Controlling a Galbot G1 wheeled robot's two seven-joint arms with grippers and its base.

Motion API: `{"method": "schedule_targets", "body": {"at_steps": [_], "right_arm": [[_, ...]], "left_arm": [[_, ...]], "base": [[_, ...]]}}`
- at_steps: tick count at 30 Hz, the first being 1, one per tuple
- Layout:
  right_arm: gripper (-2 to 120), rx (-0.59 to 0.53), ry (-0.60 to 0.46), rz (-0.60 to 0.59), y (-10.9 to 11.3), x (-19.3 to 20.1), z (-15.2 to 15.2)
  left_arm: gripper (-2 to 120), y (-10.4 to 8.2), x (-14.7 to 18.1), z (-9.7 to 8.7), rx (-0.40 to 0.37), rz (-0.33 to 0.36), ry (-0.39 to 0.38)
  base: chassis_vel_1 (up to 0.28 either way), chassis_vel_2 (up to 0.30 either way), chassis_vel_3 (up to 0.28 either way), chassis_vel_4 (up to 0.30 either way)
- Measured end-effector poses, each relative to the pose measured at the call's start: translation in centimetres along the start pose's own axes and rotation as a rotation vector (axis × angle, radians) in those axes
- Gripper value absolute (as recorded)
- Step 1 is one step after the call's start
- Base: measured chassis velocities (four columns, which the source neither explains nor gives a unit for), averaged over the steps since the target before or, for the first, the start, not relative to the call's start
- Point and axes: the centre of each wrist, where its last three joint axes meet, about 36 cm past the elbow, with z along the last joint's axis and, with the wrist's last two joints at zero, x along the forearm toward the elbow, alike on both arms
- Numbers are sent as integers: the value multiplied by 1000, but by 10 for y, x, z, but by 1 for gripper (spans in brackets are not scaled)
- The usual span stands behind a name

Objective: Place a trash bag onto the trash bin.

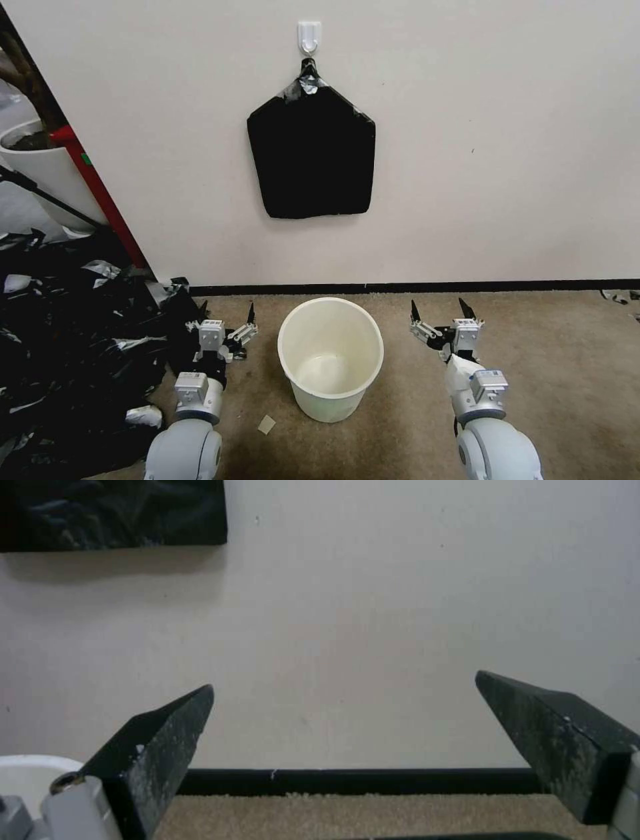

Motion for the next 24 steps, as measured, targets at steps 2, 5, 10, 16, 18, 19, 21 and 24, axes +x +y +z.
{"method": "schedule_targets", "body": {"at_steps": [2,5,10,16,18,19,21,24], "right_arm": [[100,0,0,0,0,0,0],[100,0,0,0,0,0,0],[100,0,0,0,0,0,0],[100,0,0,0,0,0,0],[100,0,0,0,0,0,0],[100,0,0,0,0,0,0],[100,0,0,0,0,0,0],[100,0,0,0,0,0,0]], "left_arm": [[100,0,0,0,0,0,0],[100,0,0,0,0,0,0],[100,0,0,0,0,0,0],[100,0,0,0,0,0,0],[100,0,0,0,0,0,0],[100,0,0,0,0,0,0],[100,0,0,0,0,0,0],[100,0,0,0,0,0,0]], "base": [[0,0,0,0],[0,0,0,0],[0,0,0,0],[0,0,0,0],[0,0,0,0],[0,0,0,0],[0,0,0,0],[0,0,0,0]]}}
